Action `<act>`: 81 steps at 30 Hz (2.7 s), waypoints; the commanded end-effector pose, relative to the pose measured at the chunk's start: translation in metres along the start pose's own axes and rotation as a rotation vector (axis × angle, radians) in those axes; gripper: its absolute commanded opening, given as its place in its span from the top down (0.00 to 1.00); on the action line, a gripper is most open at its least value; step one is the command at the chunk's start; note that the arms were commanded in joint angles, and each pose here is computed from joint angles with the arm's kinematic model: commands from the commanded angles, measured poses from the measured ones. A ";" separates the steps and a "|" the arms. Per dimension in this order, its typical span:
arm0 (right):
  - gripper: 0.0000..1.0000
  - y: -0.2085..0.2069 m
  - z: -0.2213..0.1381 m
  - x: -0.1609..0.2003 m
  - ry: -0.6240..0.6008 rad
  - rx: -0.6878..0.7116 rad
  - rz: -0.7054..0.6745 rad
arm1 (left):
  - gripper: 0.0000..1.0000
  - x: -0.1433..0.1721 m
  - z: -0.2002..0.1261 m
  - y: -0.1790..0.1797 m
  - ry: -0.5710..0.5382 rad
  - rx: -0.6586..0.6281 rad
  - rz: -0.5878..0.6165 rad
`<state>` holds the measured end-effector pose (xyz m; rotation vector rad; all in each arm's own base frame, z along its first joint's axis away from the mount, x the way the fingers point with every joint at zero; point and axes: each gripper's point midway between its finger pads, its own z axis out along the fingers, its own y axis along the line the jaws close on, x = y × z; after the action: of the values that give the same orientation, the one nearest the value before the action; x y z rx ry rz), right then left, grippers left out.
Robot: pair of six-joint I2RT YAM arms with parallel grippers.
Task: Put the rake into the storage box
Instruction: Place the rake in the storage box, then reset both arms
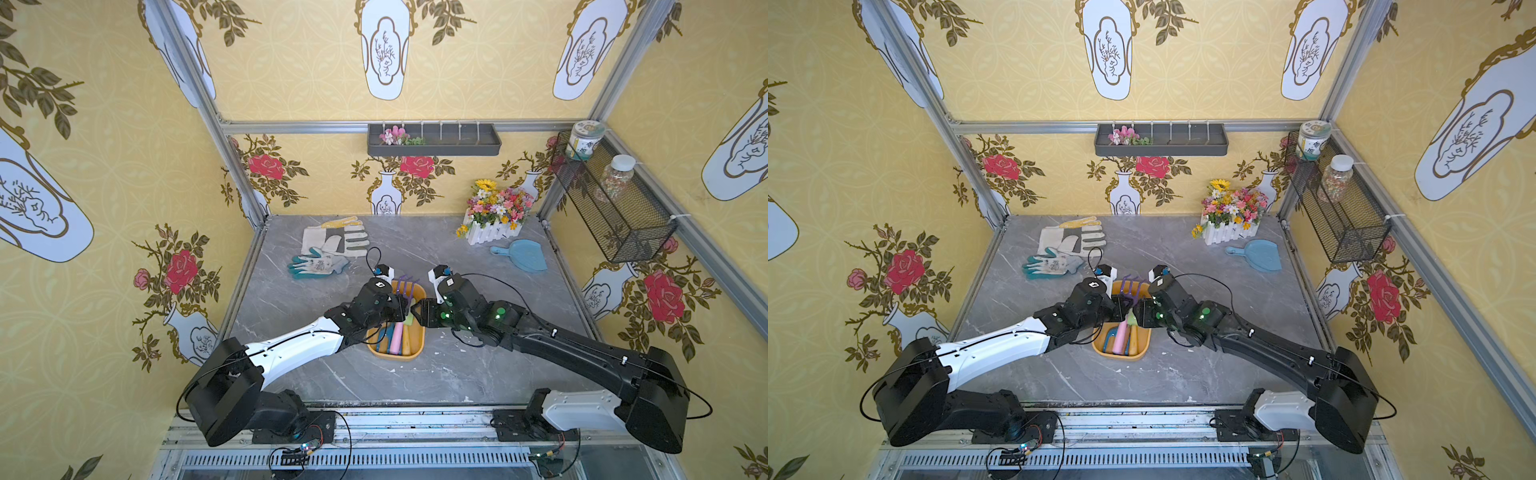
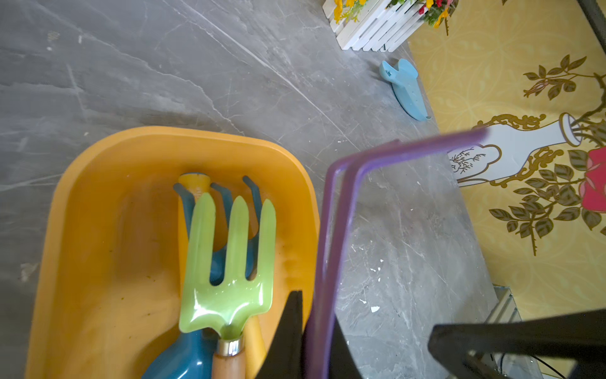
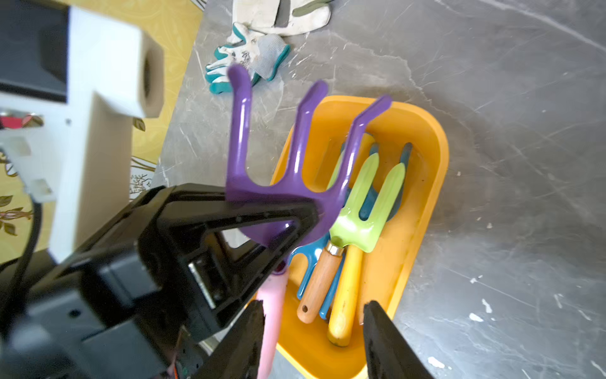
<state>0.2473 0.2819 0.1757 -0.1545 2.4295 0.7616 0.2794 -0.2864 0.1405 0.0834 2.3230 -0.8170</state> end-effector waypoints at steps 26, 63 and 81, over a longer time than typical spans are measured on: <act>0.47 -0.036 -0.004 0.006 -0.040 0.087 0.071 | 1.00 0.005 0.014 0.075 0.059 -0.517 0.046; 0.47 -0.039 -0.002 0.009 -0.040 0.092 0.086 | 0.33 0.012 0.022 0.068 0.088 -0.523 0.072; 0.47 -0.080 -0.005 0.004 -0.023 0.282 0.146 | 0.21 -0.020 -0.015 0.055 -0.125 -0.438 0.029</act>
<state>0.2592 0.2282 0.1411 0.0947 2.5006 0.5551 0.2963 -0.2291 0.1259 -0.1084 2.3572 -0.2552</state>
